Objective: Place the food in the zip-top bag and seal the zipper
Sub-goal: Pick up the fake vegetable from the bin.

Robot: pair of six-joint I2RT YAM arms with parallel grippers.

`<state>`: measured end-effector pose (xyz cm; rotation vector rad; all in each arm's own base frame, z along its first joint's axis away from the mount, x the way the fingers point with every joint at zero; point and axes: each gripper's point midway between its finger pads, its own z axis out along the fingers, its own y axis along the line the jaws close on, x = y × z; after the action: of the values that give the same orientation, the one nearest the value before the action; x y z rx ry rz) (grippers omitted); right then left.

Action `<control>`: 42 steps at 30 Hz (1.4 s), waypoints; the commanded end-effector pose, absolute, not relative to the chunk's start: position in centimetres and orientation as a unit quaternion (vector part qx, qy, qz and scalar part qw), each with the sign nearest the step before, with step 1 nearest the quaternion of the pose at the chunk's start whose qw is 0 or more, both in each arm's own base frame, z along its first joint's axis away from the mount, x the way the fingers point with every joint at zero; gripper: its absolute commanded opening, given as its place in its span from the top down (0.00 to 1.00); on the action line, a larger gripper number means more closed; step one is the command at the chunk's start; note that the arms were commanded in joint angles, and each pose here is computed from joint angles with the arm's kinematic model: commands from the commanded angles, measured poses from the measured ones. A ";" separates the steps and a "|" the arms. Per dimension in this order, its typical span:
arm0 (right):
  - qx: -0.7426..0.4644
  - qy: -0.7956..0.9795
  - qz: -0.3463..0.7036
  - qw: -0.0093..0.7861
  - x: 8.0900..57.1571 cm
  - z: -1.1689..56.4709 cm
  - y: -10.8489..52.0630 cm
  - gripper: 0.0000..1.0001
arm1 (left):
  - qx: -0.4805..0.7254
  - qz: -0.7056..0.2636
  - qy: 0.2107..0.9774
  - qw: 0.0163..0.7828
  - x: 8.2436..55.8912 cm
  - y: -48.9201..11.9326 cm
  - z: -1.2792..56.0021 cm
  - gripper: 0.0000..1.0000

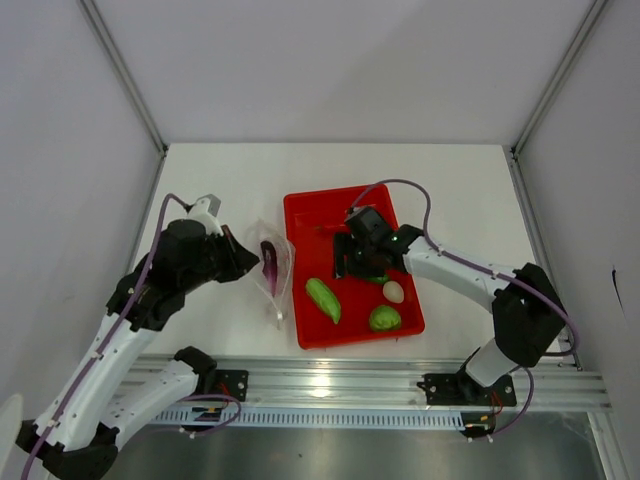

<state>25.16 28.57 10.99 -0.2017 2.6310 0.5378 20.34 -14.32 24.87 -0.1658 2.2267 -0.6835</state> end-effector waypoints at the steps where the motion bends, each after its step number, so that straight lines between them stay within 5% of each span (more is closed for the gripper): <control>1: -0.124 0.941 0.231 0.215 24.1 10.2 31.6 0.28 | -0.056 -0.255 0.890 0.374 21.1 -14.7 24.7 0.99; 13: -0.190 0.948 0.197 0.164 22.0 3.7 34.8 0.27 | -0.046 -0.254 0.904 0.341 21.8 -15.7 22.2 0.99; 18: -0.181 0.948 0.185 0.183 22.7 4.3 34.7 0.43 | -0.046 -0.255 0.903 0.343 21.6 -15.6 22.1 0.99; 24: -0.165 0.936 0.197 0.239 23.7 9.4 33.7 0.65 | -0.046 -0.252 0.904 0.341 21.8 -15.6 21.7 0.99; 32: -0.135 0.923 0.216 0.289 23.1 17.3 31.1 0.63 | -0.043 -0.254 0.905 0.340 22.1 -15.9 21.5 0.99; 42: -0.139 0.857 0.404 0.289 19.9 28.3 34.4 0.62 | -0.038 -0.265 0.904 0.334 22.3 -16.5 21.1 0.99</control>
<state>21.16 32.56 25.27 -0.3574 2.3263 0.8779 21.87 -16.04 20.54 -0.1345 2.3941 -0.6584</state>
